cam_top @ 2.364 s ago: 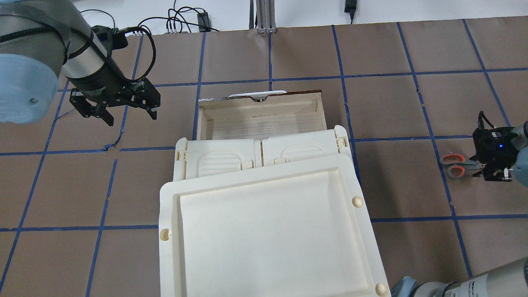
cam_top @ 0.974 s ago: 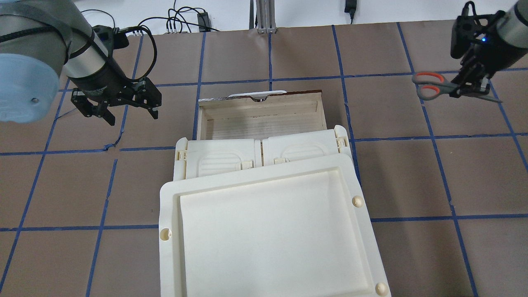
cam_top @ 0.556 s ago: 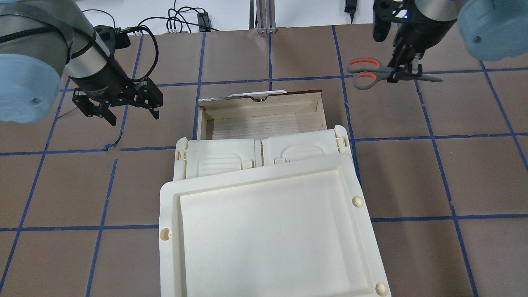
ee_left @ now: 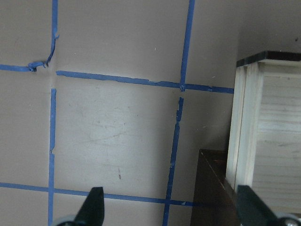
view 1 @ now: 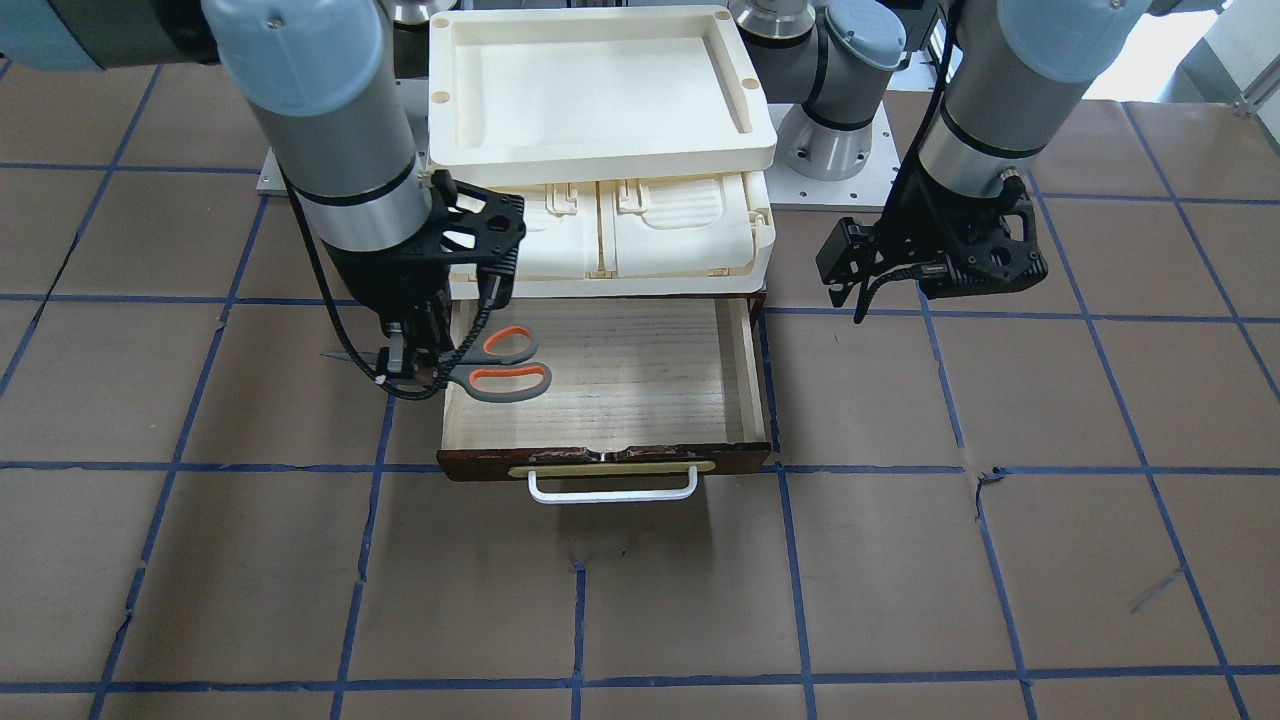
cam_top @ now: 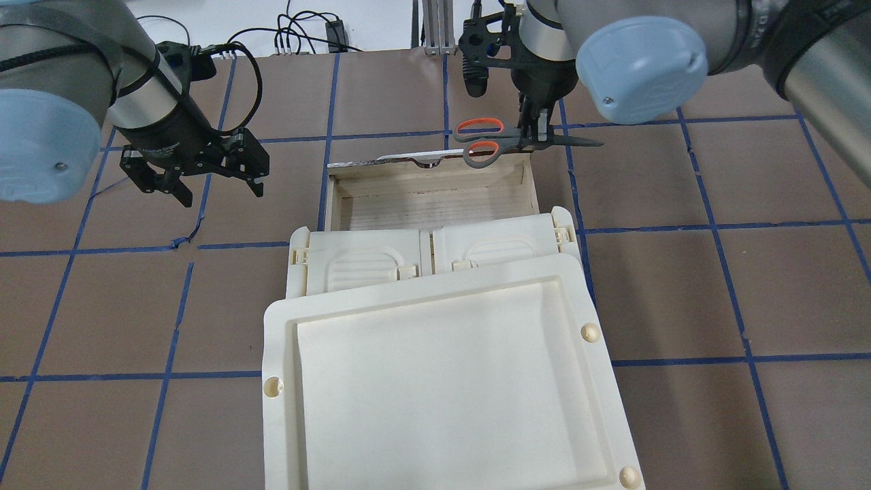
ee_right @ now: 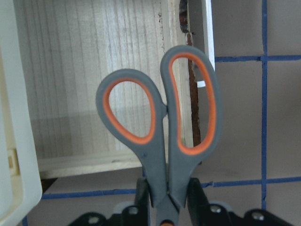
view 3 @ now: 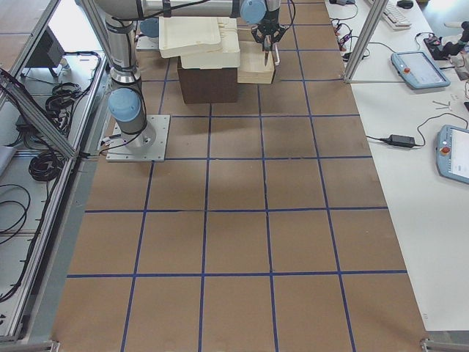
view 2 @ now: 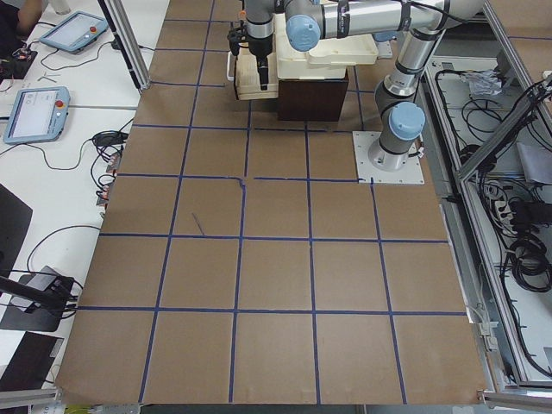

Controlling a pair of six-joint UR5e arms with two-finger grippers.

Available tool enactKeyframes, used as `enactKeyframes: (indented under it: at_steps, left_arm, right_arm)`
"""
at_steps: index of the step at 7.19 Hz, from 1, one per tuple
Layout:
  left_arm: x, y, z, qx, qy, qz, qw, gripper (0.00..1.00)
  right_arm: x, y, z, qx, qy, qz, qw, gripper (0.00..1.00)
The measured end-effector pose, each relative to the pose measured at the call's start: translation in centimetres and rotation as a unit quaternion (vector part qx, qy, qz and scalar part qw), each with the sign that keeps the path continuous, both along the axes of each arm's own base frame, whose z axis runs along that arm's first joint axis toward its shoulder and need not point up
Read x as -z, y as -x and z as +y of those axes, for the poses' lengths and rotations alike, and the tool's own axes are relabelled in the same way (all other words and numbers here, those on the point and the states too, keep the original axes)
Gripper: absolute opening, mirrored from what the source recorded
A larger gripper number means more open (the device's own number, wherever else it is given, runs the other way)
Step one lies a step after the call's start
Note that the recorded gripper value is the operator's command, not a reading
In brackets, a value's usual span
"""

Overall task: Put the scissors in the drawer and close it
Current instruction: 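Lower the scissors into the open wooden drawer and open the right gripper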

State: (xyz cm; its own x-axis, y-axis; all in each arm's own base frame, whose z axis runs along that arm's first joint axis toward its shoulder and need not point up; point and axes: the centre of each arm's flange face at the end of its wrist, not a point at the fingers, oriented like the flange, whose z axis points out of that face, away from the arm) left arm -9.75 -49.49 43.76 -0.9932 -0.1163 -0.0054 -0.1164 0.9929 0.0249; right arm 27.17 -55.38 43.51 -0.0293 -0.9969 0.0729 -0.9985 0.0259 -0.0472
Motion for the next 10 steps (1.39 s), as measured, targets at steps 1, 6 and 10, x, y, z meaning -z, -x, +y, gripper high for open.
enactKeyframes:
  at_steps: [1,6,10]
  left_arm:
    - [0.0,0.0,0.0,0.004,0.0,0.0,1.0,1.0]
    - [0.3,0.0,0.1,0.022,-0.004,0.0,0.9998,1.0]
    - [0.4,-0.1,0.0,0.021,-0.004,0.001,0.9998,1.0]
  right_arm:
    - [0.8,-2.7,0.3,-0.002,0.0,0.0,1.0,0.0]
    - [4.0,-8.6,1.8,-0.031,-0.009,0.011,0.9994,0.01]
    - [7.8,-11.3,2.2,-0.018,-0.027,0.015,0.9994,0.02]
